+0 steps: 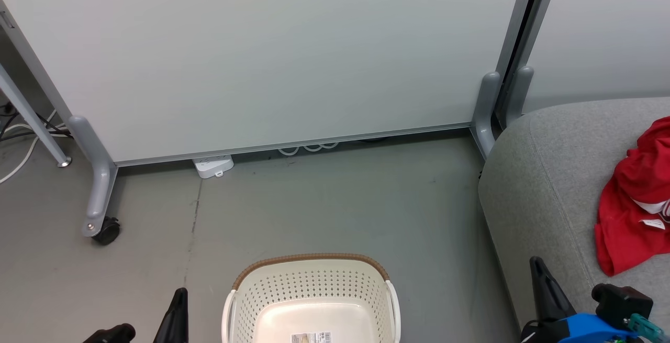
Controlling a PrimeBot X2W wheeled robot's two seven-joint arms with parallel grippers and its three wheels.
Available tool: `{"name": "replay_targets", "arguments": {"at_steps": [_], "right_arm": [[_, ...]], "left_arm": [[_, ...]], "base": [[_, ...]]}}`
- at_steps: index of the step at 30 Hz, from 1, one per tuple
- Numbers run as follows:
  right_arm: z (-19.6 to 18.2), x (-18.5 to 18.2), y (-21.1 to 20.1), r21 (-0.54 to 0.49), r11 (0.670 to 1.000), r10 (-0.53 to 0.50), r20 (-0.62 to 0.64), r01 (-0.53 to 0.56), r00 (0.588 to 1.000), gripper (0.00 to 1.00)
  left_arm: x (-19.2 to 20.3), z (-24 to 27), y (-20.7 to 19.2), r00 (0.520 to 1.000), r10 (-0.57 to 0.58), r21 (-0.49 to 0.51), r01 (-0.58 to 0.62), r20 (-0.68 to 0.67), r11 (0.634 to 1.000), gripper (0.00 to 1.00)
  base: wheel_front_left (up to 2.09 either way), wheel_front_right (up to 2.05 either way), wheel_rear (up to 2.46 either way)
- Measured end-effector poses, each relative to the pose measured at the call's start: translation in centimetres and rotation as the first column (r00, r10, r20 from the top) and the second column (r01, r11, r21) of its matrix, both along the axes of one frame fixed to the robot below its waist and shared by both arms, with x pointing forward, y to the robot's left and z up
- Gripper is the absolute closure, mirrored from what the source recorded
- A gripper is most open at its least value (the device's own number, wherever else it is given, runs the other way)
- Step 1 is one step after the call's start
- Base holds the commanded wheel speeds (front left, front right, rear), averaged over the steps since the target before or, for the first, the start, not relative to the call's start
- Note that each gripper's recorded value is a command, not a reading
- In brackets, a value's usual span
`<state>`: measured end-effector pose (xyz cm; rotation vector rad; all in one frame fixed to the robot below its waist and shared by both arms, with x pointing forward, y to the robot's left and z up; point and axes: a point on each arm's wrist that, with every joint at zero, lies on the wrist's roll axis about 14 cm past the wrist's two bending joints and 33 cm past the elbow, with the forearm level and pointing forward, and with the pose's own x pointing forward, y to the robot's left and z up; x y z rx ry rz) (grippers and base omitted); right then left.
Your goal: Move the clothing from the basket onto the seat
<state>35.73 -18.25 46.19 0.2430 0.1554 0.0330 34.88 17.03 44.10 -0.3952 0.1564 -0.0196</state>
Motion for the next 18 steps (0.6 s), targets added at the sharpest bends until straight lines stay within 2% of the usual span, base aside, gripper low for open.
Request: {"name": "replay_targets", "arguments": {"at_steps": [8, 18], "right_arm": [[0.2, 0.2, -0.3, 0.144, 0.989, -0.034, -0.006, 0.035, 0.999, 1.0], [0.6, 0.6, -0.5, 0.307, 0.949, -0.068, -0.01, 0.068, 0.998, 1.0]], "left_arm": [[0.3, 0.3, 0.6, 0.999, 0.045, -0.125, -0.045, -0.011, 0.991, 1.0], [0.9, 1.0, 1.3, 0.996, 0.088, -0.266, -0.09, -0.019, 0.96, 1.0]], "base": [[0.0, 0.0, 0.0], [0.0, 0.0, 0.0]]}}
